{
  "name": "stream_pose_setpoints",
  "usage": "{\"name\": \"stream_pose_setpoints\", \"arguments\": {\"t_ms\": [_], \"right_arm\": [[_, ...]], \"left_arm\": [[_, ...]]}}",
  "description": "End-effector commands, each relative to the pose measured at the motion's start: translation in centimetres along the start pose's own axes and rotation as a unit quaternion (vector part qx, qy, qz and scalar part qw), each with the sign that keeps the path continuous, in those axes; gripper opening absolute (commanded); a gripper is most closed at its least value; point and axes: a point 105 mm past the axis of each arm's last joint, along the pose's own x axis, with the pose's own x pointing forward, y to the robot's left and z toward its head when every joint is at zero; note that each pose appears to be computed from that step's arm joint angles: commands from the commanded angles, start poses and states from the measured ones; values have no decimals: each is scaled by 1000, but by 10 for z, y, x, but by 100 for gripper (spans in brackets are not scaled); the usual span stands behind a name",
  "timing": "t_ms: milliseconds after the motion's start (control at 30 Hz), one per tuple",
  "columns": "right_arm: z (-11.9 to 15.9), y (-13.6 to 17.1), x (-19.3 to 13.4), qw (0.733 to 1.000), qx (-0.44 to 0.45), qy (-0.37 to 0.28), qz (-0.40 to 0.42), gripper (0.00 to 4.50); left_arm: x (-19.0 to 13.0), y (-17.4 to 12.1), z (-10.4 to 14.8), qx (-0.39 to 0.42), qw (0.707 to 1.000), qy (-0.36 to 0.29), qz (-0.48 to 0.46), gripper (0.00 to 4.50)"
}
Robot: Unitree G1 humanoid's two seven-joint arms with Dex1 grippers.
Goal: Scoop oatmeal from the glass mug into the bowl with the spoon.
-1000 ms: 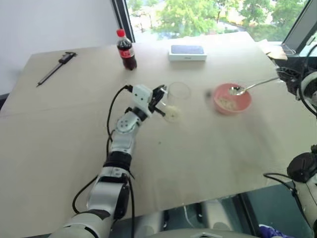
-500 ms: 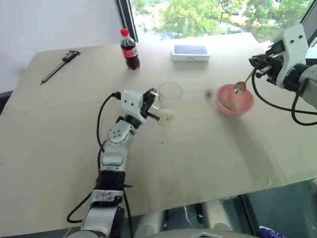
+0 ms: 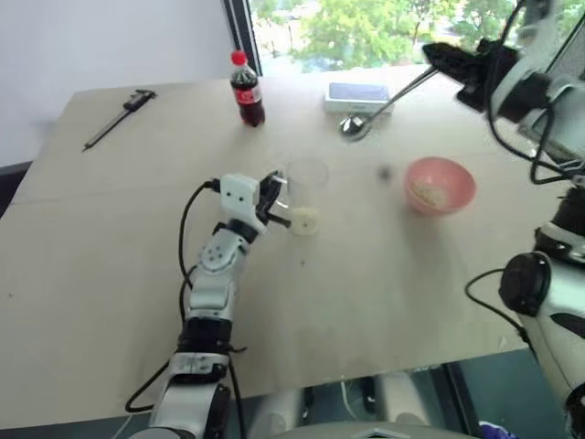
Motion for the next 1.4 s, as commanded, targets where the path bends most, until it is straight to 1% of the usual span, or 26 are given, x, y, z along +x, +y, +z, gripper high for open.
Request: {"name": "stream_pose_setpoints", "arguments": {"t_ms": [33, 200, 300, 433, 500, 533, 567, 600, 633, 733, 767, 867, 1233, 1400], "right_arm": [[6, 21, 0, 999, -10, -15, 32, 0], [-24, 34, 23, 998, -3, 23, 51, 0], [-36, 38, 30, 997, 6, 41, 61, 0], [-58, 32, 37, 995, -33, 84, 38, 0], [-63, 28, 39, 994, -51, 91, 28, 0], [-64, 29, 40, 994, -54, 91, 33, 71], [-61, 31, 41, 994, -55, 83, 39, 92], [-58, 33, 42, 995, -56, 71, 42, 136], [-53, 34, 43, 996, -57, 58, 42, 170], [-29, 36, 47, 997, -60, -12, 42, 296], [-24, 35, 47, 997, -63, -28, 40, 296], [-18, 34, 48, 996, -64, -47, 34, 296], [-22, 30, 44, 996, -76, -47, 26, 296], [-22, 28, 43, 996, -76, -47, 24, 296]], "left_arm": [[4, 2, 13, 8, 999, -36, 4, 8], [-1, 10, 8, 14, 999, -34, 20, 8], [-2, 12, 8, 22, 999, -34, 23, 8], [-2, 17, 8, 23, 998, -37, 34, 8], [-2, 17, 8, 23, 998, -38, 36, 8], [-2, 17, 8, 24, 998, -38, 36, 0], [-2, 17, 7, 23, 998, -39, 37, 0], [-3, 17, 7, 23, 998, -39, 37, 0], [-3, 17, 7, 22, 998, -39, 37, 0], [-6, 18, 1, 13, 998, -34, 44, 0], [-7, 19, 0, 8, 998, -34, 48, 0], [-8, 18, -2, 4, 998, -34, 49, 0], [-13, 15, -9, 4, 999, -26, 36, 0], [-20, 12, -4, -1, 999, -35, 23, 0]]}}
